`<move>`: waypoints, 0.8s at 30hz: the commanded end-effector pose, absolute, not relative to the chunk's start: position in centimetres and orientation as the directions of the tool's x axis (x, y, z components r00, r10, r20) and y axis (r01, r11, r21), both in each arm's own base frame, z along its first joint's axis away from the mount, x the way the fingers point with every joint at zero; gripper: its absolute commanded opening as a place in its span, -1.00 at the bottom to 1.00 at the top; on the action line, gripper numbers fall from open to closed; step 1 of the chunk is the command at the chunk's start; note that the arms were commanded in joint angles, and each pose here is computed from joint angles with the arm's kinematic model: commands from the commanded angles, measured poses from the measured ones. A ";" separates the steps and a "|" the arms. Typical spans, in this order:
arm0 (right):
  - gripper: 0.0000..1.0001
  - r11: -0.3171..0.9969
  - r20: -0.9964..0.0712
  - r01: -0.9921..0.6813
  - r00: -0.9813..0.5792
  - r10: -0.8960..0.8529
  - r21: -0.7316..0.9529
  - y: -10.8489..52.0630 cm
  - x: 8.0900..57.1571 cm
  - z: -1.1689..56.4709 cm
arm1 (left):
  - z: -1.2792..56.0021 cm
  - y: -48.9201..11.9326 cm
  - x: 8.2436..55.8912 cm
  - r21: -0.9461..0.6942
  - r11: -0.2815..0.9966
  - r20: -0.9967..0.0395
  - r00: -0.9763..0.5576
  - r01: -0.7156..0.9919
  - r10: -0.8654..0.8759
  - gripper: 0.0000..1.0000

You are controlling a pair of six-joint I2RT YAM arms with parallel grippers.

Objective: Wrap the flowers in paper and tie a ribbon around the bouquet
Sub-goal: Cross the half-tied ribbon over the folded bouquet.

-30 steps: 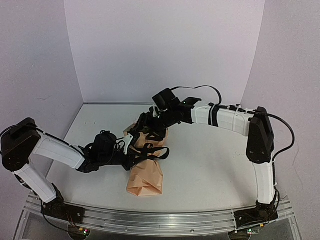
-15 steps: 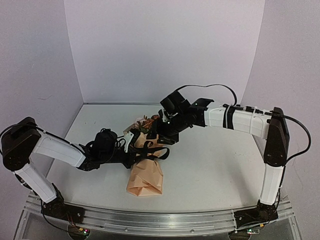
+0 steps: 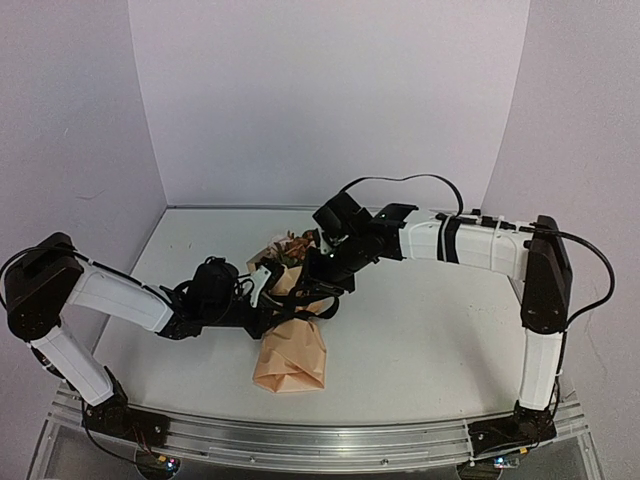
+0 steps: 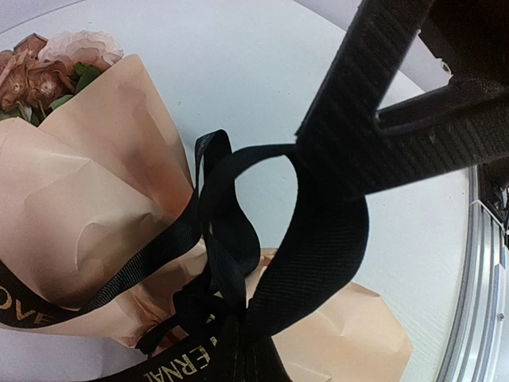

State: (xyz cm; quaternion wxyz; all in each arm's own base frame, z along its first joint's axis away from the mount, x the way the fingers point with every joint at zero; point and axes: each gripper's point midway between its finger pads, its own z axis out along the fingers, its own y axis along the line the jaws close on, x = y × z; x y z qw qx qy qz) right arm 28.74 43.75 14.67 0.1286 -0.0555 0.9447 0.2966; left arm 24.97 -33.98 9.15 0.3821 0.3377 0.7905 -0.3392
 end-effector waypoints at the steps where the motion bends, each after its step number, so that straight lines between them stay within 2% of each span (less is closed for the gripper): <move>1: -0.43 0.827 -0.313 -0.202 -0.949 -0.033 0.525 44.1 29.4 15.0 | 11.0 -34.8 25.7 -0.250 0.520 -0.861 -0.433 0.817 0.266 -1.00; 9: -0.49 0.834 -0.317 -0.211 -0.947 -0.046 0.510 44.5 29.5 14.5 | 11.2 -34.8 25.6 -0.242 0.516 -0.861 -0.427 0.822 0.277 -0.99; 11: -0.59 0.836 -0.318 -0.210 -0.947 -0.045 0.506 44.5 29.6 14.5 | 11.2 -34.8 25.6 -0.242 0.515 -0.860 -0.428 0.822 0.279 -1.00; 15: -0.99 0.842 -0.327 -0.208 -0.944 -0.040 0.498 44.5 29.7 14.6 | 11.2 -34.6 25.5 -0.246 0.521 -0.858 -0.433 0.817 0.275 -1.00; 18: -1.00 0.852 -0.346 -0.208 -0.938 -0.034 0.481 44.3 29.6 14.7 | 11.4 -34.4 25.7 -0.260 0.538 -0.854 -0.451 0.801 0.258 -0.98; 22: -1.00 0.869 -0.370 -0.189 -0.929 -0.007 0.458 43.6 29.6 15.0 | 12.2 -34.2 26.0 -0.298 0.565 -0.846 -0.487 0.770 0.217 -0.80; 24: -1.00 0.877 -0.372 -0.171 -0.928 0.009 0.449 43.1 29.6 14.7 | 13.0 -34.0 26.1 -0.325 0.573 -0.844 -0.504 0.752 0.183 -0.62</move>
